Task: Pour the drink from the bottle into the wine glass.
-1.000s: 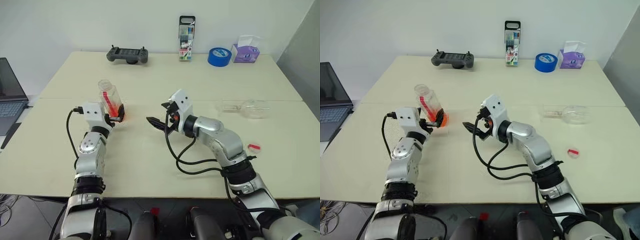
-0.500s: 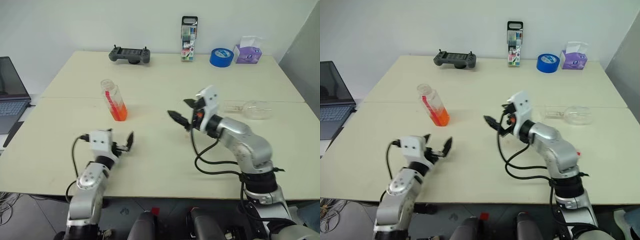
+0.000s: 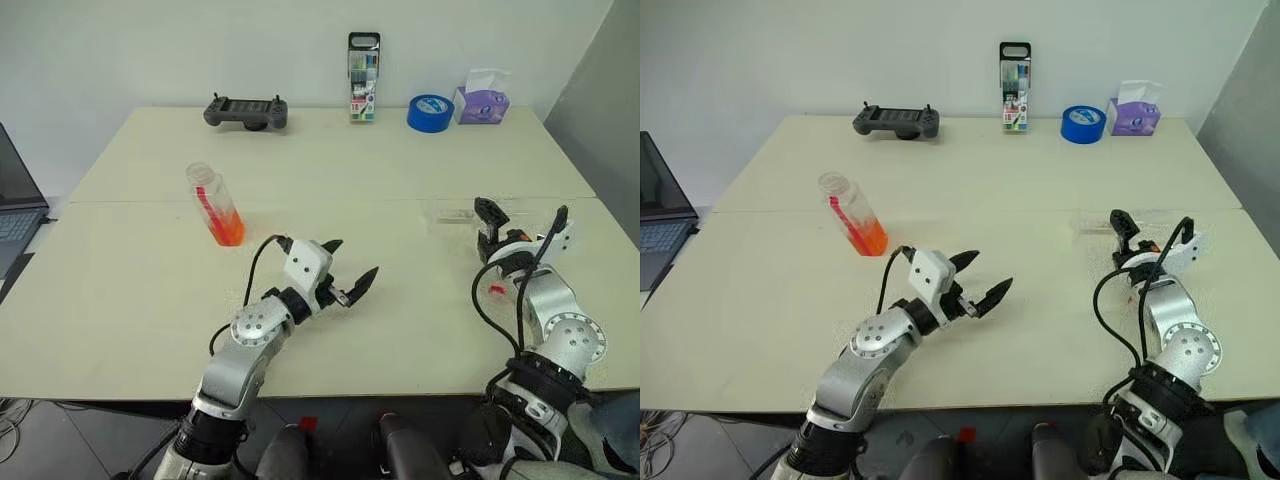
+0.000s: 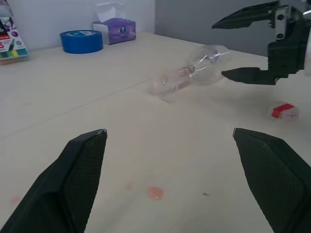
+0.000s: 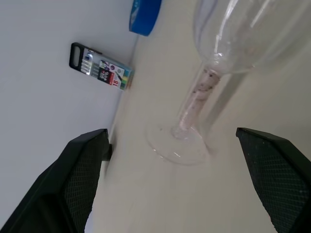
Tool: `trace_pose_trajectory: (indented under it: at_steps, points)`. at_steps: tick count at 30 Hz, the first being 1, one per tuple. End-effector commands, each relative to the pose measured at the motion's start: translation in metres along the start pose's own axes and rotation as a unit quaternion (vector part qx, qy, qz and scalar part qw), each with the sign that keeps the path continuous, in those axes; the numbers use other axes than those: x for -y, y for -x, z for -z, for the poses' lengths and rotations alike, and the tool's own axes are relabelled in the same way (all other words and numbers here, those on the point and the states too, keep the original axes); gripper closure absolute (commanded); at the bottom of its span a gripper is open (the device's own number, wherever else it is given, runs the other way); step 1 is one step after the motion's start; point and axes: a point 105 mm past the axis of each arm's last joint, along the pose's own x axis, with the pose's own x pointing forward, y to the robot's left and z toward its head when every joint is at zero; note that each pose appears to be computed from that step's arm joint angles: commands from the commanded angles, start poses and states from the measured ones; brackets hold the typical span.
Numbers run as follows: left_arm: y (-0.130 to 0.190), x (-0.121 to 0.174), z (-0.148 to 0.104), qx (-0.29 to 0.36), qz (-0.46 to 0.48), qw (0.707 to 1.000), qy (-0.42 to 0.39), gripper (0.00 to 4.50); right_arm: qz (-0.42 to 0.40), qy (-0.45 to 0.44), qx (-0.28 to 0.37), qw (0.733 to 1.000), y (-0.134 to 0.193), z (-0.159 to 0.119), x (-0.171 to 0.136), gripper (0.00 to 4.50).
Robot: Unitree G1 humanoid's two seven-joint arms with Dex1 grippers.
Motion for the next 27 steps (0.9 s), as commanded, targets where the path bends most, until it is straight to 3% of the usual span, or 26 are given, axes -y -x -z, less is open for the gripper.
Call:
trace_pose_trajectory:
  at_steps: [1,14,19,22,27]
  points:
    - [0.0,-0.006,-0.008,0.012,0.002,1.0,0.0,0.05,-0.018,-0.028,-0.011,0.999,-0.01,-0.001,-0.015,0.0]
    - [-0.001,-0.014,-0.007,0.007,-0.015,1.0,0.004,0.05,0.029,-0.043,-0.006,0.999,-0.065,-0.008,0.002,0.0]
    - [-0.001,-0.016,-0.009,0.006,-0.016,1.0,-0.002,0.05,0.022,-0.038,0.024,0.999,-0.086,-0.014,0.0,0.0]
    - [0.0,-0.02,-0.011,0.006,-0.02,1.0,-0.005,0.0,0.022,-0.035,0.031,0.999,-0.09,-0.014,-0.004,0.9]
    - [0.003,-0.024,-0.008,0.003,-0.029,1.0,0.0,0.0,0.0,-0.016,0.009,1.0,-0.087,-0.002,-0.016,2.77]
